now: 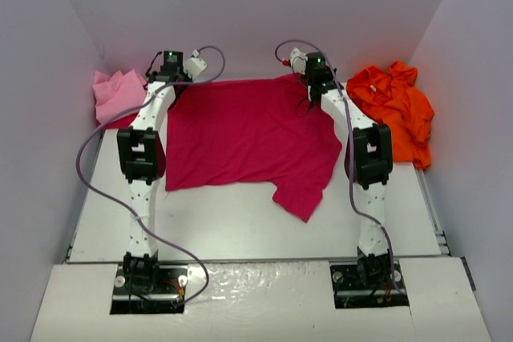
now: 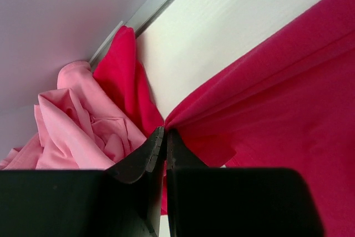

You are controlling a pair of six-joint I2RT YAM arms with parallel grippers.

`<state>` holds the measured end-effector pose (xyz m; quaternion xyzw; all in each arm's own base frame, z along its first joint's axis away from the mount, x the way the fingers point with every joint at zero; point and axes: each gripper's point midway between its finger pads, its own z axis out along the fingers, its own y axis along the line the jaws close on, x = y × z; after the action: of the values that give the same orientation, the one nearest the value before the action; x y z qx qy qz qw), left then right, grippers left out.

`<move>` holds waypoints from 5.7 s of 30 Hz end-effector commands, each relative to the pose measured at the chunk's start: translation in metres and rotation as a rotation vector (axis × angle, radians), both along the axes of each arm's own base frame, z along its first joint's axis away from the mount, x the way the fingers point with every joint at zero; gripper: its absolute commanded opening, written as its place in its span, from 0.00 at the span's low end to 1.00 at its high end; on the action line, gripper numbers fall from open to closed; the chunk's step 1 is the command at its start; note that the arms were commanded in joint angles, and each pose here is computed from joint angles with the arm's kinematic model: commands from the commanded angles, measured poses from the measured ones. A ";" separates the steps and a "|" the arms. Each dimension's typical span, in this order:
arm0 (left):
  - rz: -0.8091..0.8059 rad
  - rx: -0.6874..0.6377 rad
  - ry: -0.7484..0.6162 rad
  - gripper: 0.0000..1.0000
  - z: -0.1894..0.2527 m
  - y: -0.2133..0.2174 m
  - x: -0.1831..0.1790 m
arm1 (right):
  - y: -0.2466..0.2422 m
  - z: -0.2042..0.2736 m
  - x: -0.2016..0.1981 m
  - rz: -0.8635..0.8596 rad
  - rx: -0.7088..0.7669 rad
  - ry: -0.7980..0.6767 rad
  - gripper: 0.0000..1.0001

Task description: Fold and stack the t-shirts

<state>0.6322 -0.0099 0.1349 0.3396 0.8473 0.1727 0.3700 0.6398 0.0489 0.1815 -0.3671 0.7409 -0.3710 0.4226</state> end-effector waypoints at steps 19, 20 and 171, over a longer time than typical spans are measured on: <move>-0.237 -0.098 0.313 0.00 0.009 -0.026 -0.128 | -0.007 -0.032 -0.101 0.032 -0.098 0.296 0.00; -0.241 -0.096 0.328 0.00 0.006 -0.026 -0.134 | -0.009 -0.032 -0.102 0.026 -0.098 0.299 0.00; -0.413 0.163 0.869 0.22 -0.106 -0.015 -0.332 | 0.047 -0.084 -0.397 0.319 0.151 1.172 0.61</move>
<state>0.2871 -0.0275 0.0269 0.5676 0.8226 -0.0201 -0.0274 0.2859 0.0965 0.0908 -0.5561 0.8275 -0.0122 0.0768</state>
